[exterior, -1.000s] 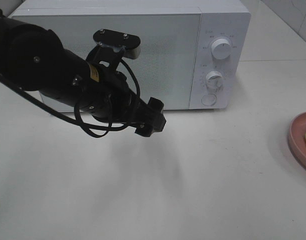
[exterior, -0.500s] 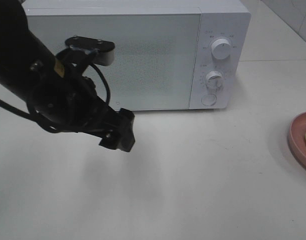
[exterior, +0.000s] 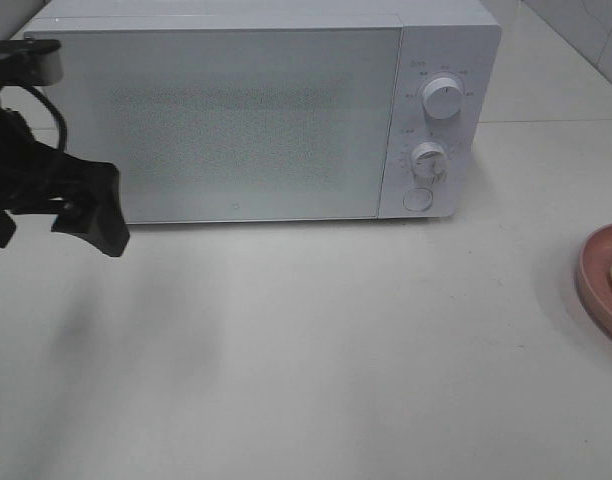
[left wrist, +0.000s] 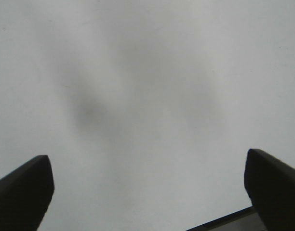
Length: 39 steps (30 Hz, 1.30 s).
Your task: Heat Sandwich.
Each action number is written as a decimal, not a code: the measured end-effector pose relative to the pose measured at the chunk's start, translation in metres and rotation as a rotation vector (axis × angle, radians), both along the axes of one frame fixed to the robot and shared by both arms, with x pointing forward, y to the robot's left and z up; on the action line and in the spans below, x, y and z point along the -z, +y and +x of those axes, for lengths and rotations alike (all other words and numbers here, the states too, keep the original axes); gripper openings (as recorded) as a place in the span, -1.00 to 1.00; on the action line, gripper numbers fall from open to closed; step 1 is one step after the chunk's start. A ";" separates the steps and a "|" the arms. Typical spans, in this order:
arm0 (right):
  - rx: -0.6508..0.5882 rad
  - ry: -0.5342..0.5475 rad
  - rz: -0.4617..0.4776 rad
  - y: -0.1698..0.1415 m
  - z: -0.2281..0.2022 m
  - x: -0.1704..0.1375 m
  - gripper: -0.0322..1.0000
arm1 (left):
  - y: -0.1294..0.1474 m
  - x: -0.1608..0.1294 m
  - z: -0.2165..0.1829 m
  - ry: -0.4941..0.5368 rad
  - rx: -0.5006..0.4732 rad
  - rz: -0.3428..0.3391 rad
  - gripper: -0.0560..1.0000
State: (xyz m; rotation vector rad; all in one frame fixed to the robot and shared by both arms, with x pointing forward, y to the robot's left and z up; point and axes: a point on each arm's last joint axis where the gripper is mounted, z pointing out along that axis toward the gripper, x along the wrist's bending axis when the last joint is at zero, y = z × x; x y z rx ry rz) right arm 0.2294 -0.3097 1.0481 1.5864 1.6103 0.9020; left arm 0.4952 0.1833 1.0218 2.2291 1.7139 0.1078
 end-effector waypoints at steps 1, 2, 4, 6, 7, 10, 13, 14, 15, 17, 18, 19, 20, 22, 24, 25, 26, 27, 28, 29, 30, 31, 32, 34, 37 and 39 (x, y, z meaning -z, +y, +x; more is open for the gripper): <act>0.000 0.000 0.000 0.000 0.000 0.000 0.53 | 0.006 -0.001 -0.001 0.001 -0.020 0.000 0.98; 0.000 0.000 0.000 0.000 0.000 0.000 0.53 | 0.015 -0.001 -0.002 0.000 -0.043 0.004 0.98; 0.000 0.000 0.000 0.000 0.000 0.000 0.53 | 0.023 0.000 -0.004 0.002 -0.067 0.010 0.98; 0.000 0.000 0.000 0.000 0.000 0.000 0.53 | 0.046 0.001 -0.014 -0.001 -0.125 0.027 0.98; 0.000 0.000 0.000 0.000 0.000 0.000 0.53 | 0.053 0.001 -0.018 -0.002 -0.145 0.029 0.98; 0.000 0.000 0.000 0.000 0.000 0.000 0.53 | 0.068 0.002 -0.033 -0.007 -0.182 0.036 0.98; 0.000 0.000 0.000 0.000 0.000 0.000 0.53 | 0.076 -0.001 -0.049 -0.037 -0.193 0.039 0.98; 0.000 0.000 0.000 0.000 0.000 0.000 0.53 | 0.076 -0.001 -0.049 -0.037 -0.193 0.039 0.98; 0.000 0.000 0.000 0.000 0.000 0.000 0.53 | 0.079 -0.006 -0.061 -0.071 -0.191 0.034 0.98; 0.000 0.000 0.000 0.000 0.000 0.000 0.53 | 0.081 -0.011 -0.071 -0.103 -0.190 0.025 0.98; 0.000 0.000 0.000 0.000 0.000 0.000 0.53 | 0.082 -0.015 -0.077 -0.127 -0.190 0.020 0.98; 0.000 0.000 0.000 0.000 0.000 0.000 0.53 | 0.084 -0.022 -0.088 -0.175 -0.190 0.012 0.98; 0.000 0.000 0.000 0.000 0.000 0.000 0.53 | 0.084 -0.022 -0.088 -0.175 -0.190 0.012 0.98; 0.000 0.000 0.000 0.000 0.000 0.000 0.53 | 0.087 -0.029 -0.101 -0.228 -0.188 0.008 0.98; 0.000 0.000 0.000 0.000 0.000 0.000 0.53 | 0.090 -0.033 -0.113 -0.270 -0.184 0.013 0.98; 0.000 0.000 0.000 0.000 0.000 0.000 0.53 | 0.092 -0.035 -0.120 -0.288 -0.183 0.017 0.98; 0.000 0.000 0.000 0.000 0.000 0.000 0.53 | 0.094 -0.036 -0.126 -0.301 -0.180 0.023 0.98; 0.000 0.000 0.000 0.000 0.000 0.000 0.53 | 0.097 -0.037 -0.141 -0.327 -0.172 0.026 0.98; 0.000 0.000 0.000 0.000 0.000 0.000 0.53 | 0.098 -0.037 -0.148 -0.343 -0.170 0.024 0.98; 0.000 0.000 0.000 0.000 0.000 0.000 0.53 | 0.098 -0.037 -0.148 -0.343 -0.170 0.024 0.98; 0.000 0.000 0.000 0.000 0.000 0.000 0.53 | 0.099 -0.037 -0.154 -0.353 -0.168 0.023 0.98; 0.000 0.000 0.000 0.000 0.000 0.000 0.53 | 0.100 -0.036 -0.161 -0.364 -0.167 0.021 0.98; 0.000 0.000 0.000 0.000 0.000 0.000 0.53 | 0.102 -0.032 -0.171 -0.371 -0.164 0.021 0.98; 0.000 0.000 0.000 0.000 0.000 0.000 0.53 | 0.103 -0.030 -0.175 -0.376 -0.164 0.022 0.98; 0.000 0.000 0.000 0.000 0.000 0.000 0.53 | 0.106 -0.021 -0.192 -0.383 -0.164 0.022 0.98; 0.000 0.000 0.000 0.000 0.000 0.000 0.53 | 0.106 -0.020 -0.195 -0.391 -0.164 0.020 0.98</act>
